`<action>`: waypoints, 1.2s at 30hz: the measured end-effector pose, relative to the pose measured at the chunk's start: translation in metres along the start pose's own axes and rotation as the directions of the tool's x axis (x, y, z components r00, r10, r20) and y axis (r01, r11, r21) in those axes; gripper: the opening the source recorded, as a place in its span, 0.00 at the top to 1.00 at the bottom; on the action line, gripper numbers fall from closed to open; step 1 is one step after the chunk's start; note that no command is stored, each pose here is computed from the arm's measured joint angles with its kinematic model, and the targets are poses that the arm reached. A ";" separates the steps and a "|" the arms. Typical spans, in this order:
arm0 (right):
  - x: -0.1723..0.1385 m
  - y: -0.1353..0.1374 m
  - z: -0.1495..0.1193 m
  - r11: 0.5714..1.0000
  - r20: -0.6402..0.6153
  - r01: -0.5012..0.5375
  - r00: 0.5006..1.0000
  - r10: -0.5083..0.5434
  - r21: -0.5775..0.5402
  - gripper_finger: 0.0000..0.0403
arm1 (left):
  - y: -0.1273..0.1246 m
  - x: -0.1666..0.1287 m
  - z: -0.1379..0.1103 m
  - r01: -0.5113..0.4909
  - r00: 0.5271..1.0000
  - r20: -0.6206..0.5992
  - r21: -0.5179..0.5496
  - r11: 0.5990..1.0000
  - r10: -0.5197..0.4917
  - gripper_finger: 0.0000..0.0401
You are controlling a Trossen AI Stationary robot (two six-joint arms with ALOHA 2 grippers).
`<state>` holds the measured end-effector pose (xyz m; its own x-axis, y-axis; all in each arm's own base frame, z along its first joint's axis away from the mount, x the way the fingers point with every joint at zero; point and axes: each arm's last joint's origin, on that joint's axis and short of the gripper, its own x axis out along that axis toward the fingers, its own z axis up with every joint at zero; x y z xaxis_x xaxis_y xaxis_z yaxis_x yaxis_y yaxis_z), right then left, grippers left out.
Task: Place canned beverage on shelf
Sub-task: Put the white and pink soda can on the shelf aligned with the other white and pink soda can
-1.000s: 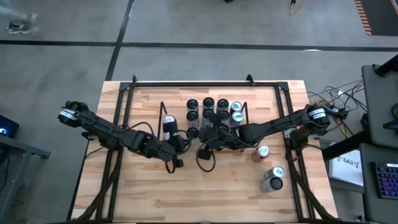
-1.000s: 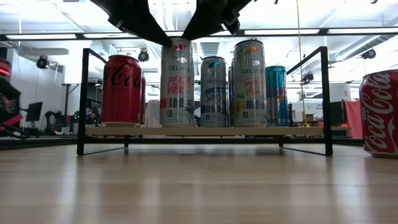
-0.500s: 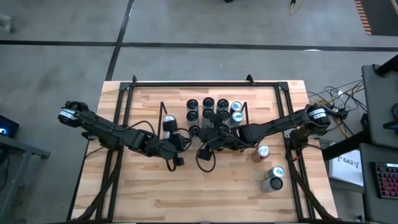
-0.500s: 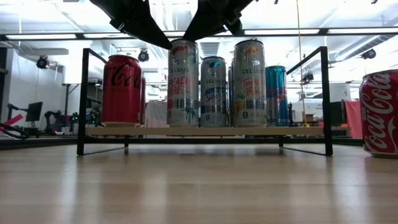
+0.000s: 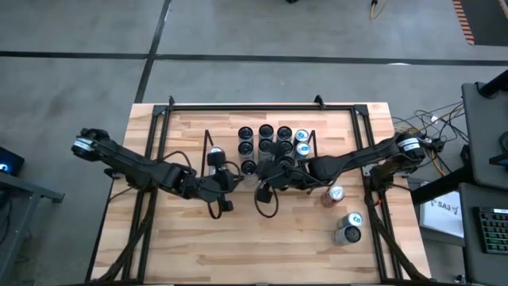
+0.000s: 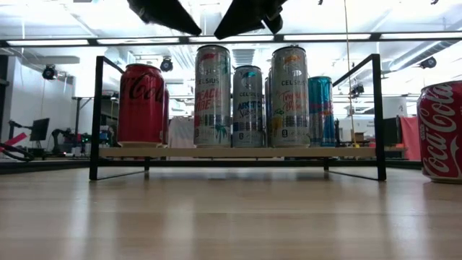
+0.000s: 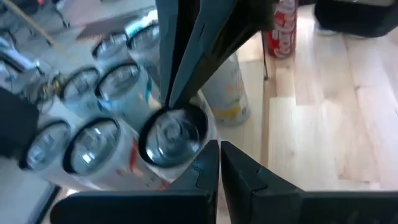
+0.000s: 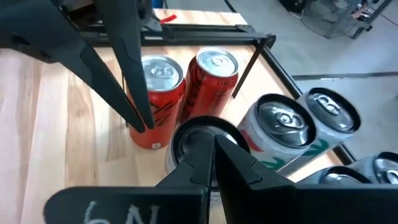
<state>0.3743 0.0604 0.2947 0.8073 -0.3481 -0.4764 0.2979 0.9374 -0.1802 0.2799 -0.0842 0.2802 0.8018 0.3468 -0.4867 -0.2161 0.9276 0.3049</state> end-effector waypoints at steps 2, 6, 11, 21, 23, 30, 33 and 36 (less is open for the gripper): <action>-0.003 -0.001 0.001 1.000 0.003 0.000 1.000 0.000 0.002 0.98 | 0.003 -0.004 0.004 -0.004 1.000 0.017 0.034 0.999 0.003 1.00; -0.006 -0.003 0.000 1.000 -0.017 0.002 1.000 -0.002 -0.005 0.98 | 0.012 -0.004 0.009 -0.108 0.994 0.030 0.101 0.989 0.106 1.00; -0.004 -0.003 -0.003 1.000 -0.044 0.006 0.999 -0.006 0.006 0.98 | 0.023 0.006 0.006 -0.124 0.992 -0.006 0.100 0.987 0.126 1.00; -0.001 -0.002 -0.007 1.000 -0.057 0.009 0.998 -0.009 0.001 0.98 | 0.024 0.011 0.004 -0.085 0.996 -0.025 0.048 0.995 0.086 1.00; -0.001 -0.002 -0.007 1.000 -0.056 0.009 0.998 -0.009 0.001 0.98 | 0.024 0.011 0.003 -0.085 0.996 -0.031 0.045 0.995 0.086 1.00; 0.000 -0.001 -0.010 1.000 -0.063 0.011 0.998 -0.011 -0.002 0.98 | 0.023 0.011 0.003 -0.039 0.999 -0.033 0.020 0.999 0.040 1.00; 0.000 -0.001 -0.011 1.000 -0.062 0.011 0.998 -0.011 -0.001 0.98 | 0.023 0.011 0.003 -0.037 0.999 -0.034 0.019 0.999 0.037 1.00; 0.000 -0.001 -0.011 1.000 -0.062 0.011 0.998 -0.011 0.000 0.98 | 0.022 0.013 0.002 -0.037 0.999 -0.039 0.023 0.999 0.038 1.00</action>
<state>0.3687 0.0591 0.2856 0.7708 -0.3578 -0.5271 0.3063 0.9336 -0.1857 0.2868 -0.0601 0.2826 0.7705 0.3869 -0.5066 -0.2328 0.9106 0.3413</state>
